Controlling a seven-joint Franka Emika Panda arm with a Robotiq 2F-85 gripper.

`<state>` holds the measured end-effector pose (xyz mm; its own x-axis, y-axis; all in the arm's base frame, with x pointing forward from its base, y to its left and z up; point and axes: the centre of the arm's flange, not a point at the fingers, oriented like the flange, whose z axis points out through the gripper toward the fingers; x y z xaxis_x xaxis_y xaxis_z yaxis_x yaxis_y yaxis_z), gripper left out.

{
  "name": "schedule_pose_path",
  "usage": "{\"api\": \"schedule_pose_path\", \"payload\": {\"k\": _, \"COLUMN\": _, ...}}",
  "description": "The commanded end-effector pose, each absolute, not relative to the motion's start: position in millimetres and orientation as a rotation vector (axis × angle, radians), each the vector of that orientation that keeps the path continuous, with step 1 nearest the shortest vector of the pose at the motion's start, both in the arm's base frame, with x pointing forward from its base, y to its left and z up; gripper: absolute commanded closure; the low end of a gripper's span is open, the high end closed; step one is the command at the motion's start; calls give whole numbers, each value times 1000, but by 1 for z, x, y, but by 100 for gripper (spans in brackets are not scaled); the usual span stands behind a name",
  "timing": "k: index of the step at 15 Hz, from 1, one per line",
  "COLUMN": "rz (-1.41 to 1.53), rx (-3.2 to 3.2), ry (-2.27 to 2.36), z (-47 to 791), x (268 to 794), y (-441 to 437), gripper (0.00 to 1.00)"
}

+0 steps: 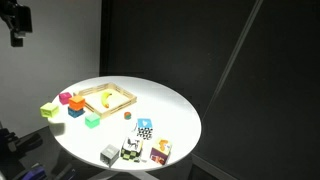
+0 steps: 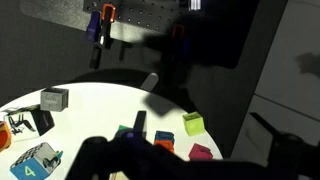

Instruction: Pick up the yellow toy banana from the tray and put it on the table

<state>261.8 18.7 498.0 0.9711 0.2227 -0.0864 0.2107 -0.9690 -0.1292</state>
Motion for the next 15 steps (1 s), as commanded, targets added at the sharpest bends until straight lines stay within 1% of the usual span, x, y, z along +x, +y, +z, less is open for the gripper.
{"api": "schedule_pose_path", "payload": {"k": 1, "rz": 152, "rx": -3000, "ry": -331, "z": 498, "x": 262, "y": 19, "gripper": 0}}
{"api": "schedule_pose_path", "payload": {"k": 5, "rz": 152, "rx": -3000, "ry": -331, "z": 498, "x": 262, "y": 19, "gripper": 0}}
{"api": "schedule_pose_path", "payload": {"k": 9, "rz": 99, "rx": -3016, "ry": -343, "z": 495, "x": 277, "y": 22, "gripper": 0}}
{"api": "schedule_pose_path", "payload": {"k": 15, "rz": -44, "rx": -3026, "ry": -349, "z": 491, "x": 326, "y": 26, "gripper": 0}}
